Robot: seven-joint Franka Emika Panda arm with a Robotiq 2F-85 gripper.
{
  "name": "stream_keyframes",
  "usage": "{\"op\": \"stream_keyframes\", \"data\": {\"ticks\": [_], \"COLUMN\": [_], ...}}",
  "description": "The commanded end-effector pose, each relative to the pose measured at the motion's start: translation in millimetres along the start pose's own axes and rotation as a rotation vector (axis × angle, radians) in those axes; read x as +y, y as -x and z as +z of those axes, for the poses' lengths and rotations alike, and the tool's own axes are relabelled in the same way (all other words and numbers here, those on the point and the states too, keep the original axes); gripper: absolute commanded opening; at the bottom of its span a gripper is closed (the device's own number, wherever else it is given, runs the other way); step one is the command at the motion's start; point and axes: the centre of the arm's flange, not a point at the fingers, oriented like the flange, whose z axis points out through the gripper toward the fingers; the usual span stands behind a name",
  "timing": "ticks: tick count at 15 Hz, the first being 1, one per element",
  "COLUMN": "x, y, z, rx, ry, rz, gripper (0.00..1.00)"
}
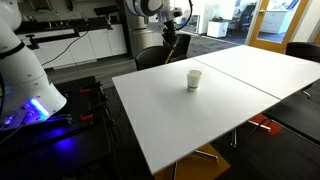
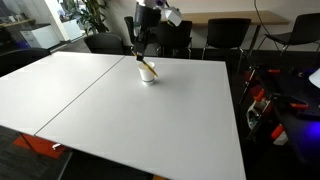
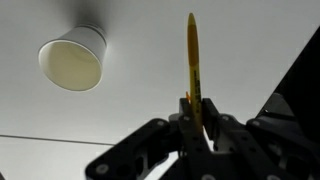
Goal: Put the pen on the table
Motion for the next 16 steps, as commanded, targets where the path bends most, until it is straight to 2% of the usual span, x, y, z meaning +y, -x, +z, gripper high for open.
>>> {"op": "stream_keyframes", "data": {"ticks": [1, 9, 16], "x": [8, 6, -4], "y": [-24, -40, -62], "z": [12, 55, 88], "rx": [-0.085, -0.257, -0.434], "ry": [-0.014, -0.03, -0.045], "rz": [-0.027, -0.105, -0.242], "gripper": [0.04, 0.04, 0.04]}}
